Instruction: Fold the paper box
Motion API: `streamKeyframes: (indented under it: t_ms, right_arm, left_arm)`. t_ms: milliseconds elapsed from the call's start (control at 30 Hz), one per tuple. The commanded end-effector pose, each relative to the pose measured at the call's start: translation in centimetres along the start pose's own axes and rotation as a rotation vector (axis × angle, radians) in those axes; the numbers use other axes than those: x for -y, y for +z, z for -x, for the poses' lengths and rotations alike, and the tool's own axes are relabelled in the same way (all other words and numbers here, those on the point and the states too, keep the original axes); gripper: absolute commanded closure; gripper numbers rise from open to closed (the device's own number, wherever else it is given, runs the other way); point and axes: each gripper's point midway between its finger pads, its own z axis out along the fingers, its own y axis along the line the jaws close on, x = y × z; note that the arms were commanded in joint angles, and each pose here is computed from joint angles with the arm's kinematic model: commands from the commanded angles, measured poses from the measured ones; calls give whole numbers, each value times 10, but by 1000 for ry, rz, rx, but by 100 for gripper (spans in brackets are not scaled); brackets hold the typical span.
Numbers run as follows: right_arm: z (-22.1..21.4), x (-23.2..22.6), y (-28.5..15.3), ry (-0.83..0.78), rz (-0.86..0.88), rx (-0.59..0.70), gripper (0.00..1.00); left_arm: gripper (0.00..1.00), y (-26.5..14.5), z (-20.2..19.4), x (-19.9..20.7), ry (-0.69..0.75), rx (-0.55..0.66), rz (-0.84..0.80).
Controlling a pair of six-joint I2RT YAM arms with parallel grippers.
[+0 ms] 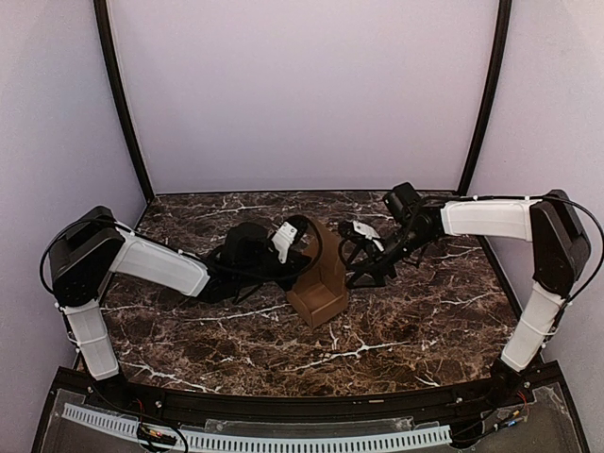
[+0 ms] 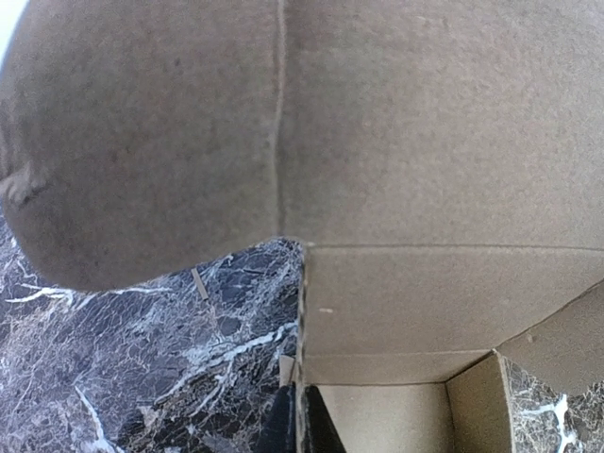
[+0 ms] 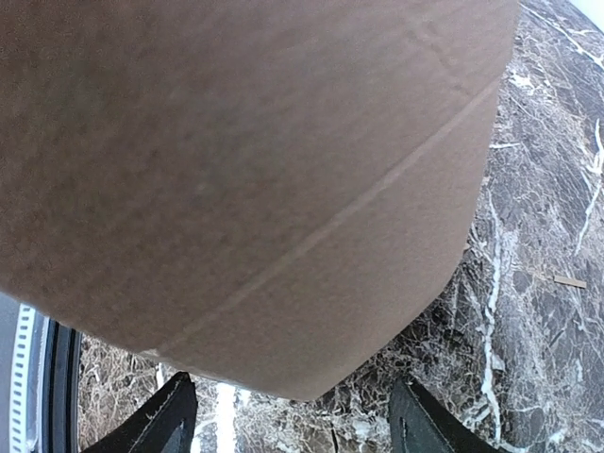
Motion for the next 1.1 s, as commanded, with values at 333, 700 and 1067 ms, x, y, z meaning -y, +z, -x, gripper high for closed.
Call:
streamKeyframes:
  t_ms: [333, 700, 1067]
  right_arm:
    - [-2, -3, 10, -17, -55, 17, 6]
    - [4, 15, 7, 9, -149, 20, 29]
    - [-1, 22, 8, 53, -228, 44, 22]
  left_arm:
    - [99, -3, 12, 11, 23, -5, -49]
    - [99, -4, 11, 12, 11, 9, -57]
    - [99, -14, 9, 19, -15, 76, -91]
